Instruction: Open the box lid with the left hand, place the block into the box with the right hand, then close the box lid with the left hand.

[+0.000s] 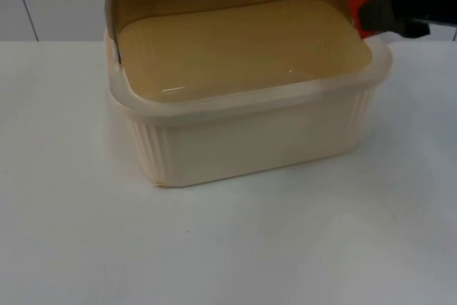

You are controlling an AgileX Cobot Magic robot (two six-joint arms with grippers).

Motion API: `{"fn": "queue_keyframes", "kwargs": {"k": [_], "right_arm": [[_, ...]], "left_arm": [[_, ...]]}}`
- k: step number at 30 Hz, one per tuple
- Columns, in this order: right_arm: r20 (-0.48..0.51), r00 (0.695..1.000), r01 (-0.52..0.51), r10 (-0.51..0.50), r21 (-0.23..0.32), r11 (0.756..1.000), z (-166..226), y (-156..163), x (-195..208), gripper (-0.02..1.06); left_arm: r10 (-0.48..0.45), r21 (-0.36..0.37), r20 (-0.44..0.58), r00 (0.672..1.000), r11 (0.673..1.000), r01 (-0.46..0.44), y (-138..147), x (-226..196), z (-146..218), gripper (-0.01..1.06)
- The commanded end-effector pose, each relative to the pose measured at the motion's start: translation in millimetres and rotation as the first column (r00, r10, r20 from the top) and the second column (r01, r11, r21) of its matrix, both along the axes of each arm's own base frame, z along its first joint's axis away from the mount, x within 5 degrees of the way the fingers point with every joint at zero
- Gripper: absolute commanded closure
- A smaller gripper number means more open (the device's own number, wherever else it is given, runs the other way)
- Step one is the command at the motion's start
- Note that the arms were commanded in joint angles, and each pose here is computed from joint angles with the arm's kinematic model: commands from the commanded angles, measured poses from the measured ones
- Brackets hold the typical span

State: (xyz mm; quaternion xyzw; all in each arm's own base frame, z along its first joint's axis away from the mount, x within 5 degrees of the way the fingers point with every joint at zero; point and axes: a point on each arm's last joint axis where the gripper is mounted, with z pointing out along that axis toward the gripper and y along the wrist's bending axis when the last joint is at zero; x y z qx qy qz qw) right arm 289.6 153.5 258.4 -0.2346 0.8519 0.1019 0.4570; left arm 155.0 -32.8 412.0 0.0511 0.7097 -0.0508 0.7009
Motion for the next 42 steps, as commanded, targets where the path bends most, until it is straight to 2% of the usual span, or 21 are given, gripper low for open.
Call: {"fn": "queue_keyframes", "kwargs": {"k": [1, 5, 7, 18, 20, 22, 30, 32, 33, 35, 36, 37, 39, 40, 41, 42], "right_arm": [[0.035, 0.999, -0.015, 0.015, -0.003, 1.0, 1, 10, 17, 1.04], [0.04, 0.999, -0.028, 0.029, -0.023, 0.999, -2, 23, 40, 1.04], [0.014, 0.999, -0.028, 0.029, -0.036, 0.999, -8, 30, 53, 1.04], [-0.044, 0.999, -0.032, 0.029, -0.066, 0.997, -37, 48, 87, 1.04], [-0.047, 0.998, -0.052, 0.047, -0.107, 0.993, -47, 48, 89, 1.04], [-0.047, 0.997, -0.061, 0.056, -0.123, 0.99, -51, 48, 90, 1.04], [-0.023, 0.998, -0.055, 0.053, -0.104, 0.993, -55, 50, 94, 1.01], [-0.033, 0.998, -0.052, 0.049, -0.103, 0.993, -55, 50, 93, 0.91], [-0.036, 0.998, -0.051, 0.047, -0.105, 0.993, -56, 50, 94, 0.82], [-0.036, 0.998, -0.051, 0.047, -0.105, 0.993, -56, 50, 94, 0.78], [-0.036, 0.998, -0.051, 0.047, -0.105, 0.993, -56, 50, 94, 0.62], [-0.036, 0.998, -0.051, 0.047, -0.105, 0.993, -56, 50, 94, 0.52], [-0.044, 0.998, -0.051, 0.047, -0.109, 0.993, -57, 49, 93, 0.22], [-0.044, 0.998, -0.051, 0.047, -0.109, 0.993, -57, 49, 93, 0.22], [-0.056, 0.997, -0.052, 0.046, -0.115, 0.992, -58, 49, 93, 0.06], [-0.066, 0.997, -0.052, 0.045, -0.12, 0.991, -58, 48, 92, -0.01]], "left_arm": [[0.001, -0.032, -0.031, 1.0, 0.999, -0.002, -1, 2, -11, 0.47], [0.056, -0.097, -0.128, 0.99, 0.993, -0.068, 1, 10, -23, 0.47], [0.073, -0.1, -0.15, 0.986, 0.991, -0.089, 2, 14, -26, 0.47], [0.099, -0.04, -0.146, 0.984, 0.994, -0.106, 3, 16, -27, 0.47], [0.102, -0.034, -0.144, 0.984, 0.994, -0.107, 4, 16, -27, 0.47], [0.102, -0.034, -0.144, 0.984, 0.994, -0.107, 4, 16, -27, 0.47], [0.104, -0.023, -0.142, 0.984, 0.994, -0.109, 4, 17, -27, 0.47], [0.108, -0.022, -0.145, 0.984, 0.993, -0.112, 4, 17, -27, 0.47], [0.11, -0.021, -0.147, 0.983, 0.993, -0.115, 4, 17, -27, 0.47], [0.11, -0.021, -0.147, 0.983, 0.993, -0.115, 4, 17, -27, 0.47], [0.11, -0.021, -0.147, 0.983, 0.993, -0.115, 4, 17, -27, 0.47], [0.11, -0.021, -0.147, 0.983, 0.993, -0.115, 4, 17, -27, 0.47], [0.11, -0.021, -0.147, 0.983, 0.993, -0.115, 4, 17, -27, 0.47], [0.11, -0.021, -0.147, 0.983, 0.993, -0.115, 4, 17, -27, 0.47], [0.11, -0.021, -0.147, 0.983, 0.993, -0.115, 4, 17, -27, 0.47], [0.11, -0.021, -0.147, 0.983, 0.993, -0.115, 4, 17, -27, 0.47]]}}
